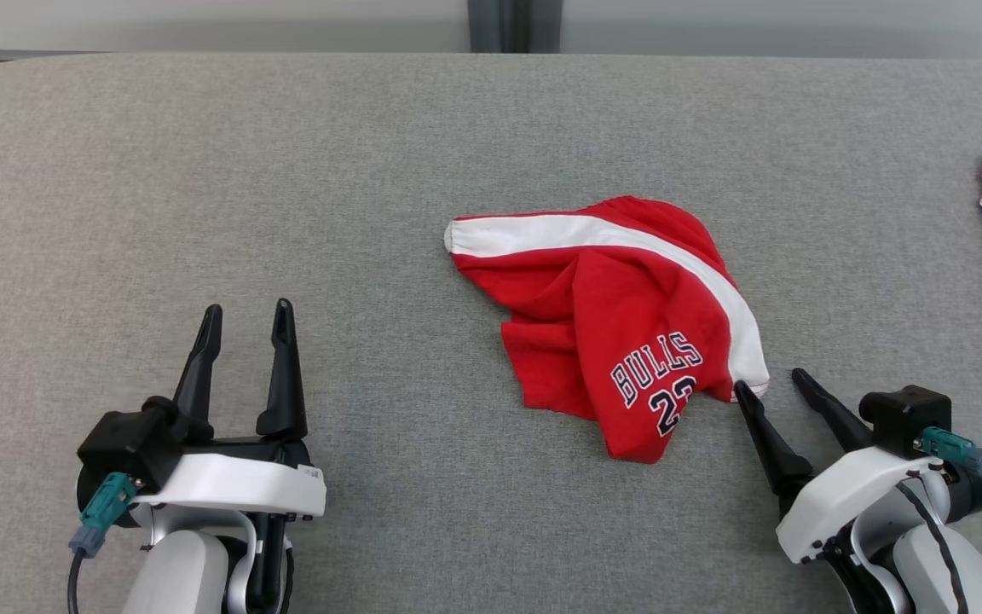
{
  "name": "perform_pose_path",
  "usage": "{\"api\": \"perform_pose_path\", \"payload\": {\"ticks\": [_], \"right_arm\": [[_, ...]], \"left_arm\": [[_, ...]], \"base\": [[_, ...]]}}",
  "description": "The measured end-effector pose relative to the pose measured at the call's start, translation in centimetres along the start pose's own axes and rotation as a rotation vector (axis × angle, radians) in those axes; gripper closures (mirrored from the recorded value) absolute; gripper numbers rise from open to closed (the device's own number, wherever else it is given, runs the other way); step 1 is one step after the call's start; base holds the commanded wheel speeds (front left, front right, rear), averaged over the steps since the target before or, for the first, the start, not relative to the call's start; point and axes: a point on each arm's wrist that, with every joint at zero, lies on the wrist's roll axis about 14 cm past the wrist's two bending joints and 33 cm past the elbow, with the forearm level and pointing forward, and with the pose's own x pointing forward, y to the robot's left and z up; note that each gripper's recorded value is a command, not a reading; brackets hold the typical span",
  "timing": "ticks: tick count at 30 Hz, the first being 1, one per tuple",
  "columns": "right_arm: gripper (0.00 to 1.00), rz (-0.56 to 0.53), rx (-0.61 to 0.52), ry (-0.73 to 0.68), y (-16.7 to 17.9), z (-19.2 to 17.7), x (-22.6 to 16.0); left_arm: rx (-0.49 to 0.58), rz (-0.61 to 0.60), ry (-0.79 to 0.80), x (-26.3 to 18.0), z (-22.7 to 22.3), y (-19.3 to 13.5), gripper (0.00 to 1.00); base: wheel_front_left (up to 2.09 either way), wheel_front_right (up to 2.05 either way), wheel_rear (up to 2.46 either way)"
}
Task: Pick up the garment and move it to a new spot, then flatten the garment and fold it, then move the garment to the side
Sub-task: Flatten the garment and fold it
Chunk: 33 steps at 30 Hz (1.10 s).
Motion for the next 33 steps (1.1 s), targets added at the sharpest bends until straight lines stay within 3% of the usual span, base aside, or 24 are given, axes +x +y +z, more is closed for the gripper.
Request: {"api": "perform_pose_path", "payload": {"ticks": [1, 2, 3, 4, 13, 25, 29, 33], "right_arm": [[0.0, 0.006, -0.003, 0.007, 0.1, -0.2, 0.1], [0.56, 0.011, 0.001, 0.012, 0.1, -0.4, 0.2], [0.97, 0.018, 0.006, 0.013, 0.3, -0.4, 0.3], [1.0, 0.023, 0.009, 0.012, 0.5, -0.4, 0.4], [1.0, -0.004, -0.072, -0.107, -1.3, 3.2, -0.1], [1.0, -0.124, -0.453, -0.417, -4.3, 14.5, -4.6], [1.0, -0.16, -0.476, -0.358, -4.9, 13.8, -5.6], [1.0, -0.234, -0.394, -0.175, -7.4, 9.9, -6.4]], "left_arm": [[-0.023, 0.012, 0.0, -0.1, 0.0, 0.3, 0.0], [-0.033, 0.02, 0.0, -0.1, 0.1, 0.5, 0.0], [-0.031, 0.026, -0.002, -0.2, 0.1, 0.6, 0.0], [-0.031, 0.027, -0.003, -0.3, 0.2, 0.7, 0.0], [-0.032, 0.032, -0.022, -0.4, 0.9, 0.7, 0.0], [-0.088, -0.015, -0.057, -0.4, 2.2, -1.2, 0.0], [-0.093, -0.027, -0.06, -0.3, 2.3, -1.7, 0.0], [-0.099, -0.031, -0.053, -0.2, 2.1, -2.0, 0.0]], "base": [[0.0, 0.0, 0.0], [0.0, 0.0, 0.0], [0.0, 0.0, 0.0], [0.0, 0.0, 0.0], [0.0, 0.0, 0.0], [0.0, 0.0, 0.0], [0.0, 0.0, 0.0], [0.0, 0.0, 0.0]]}}
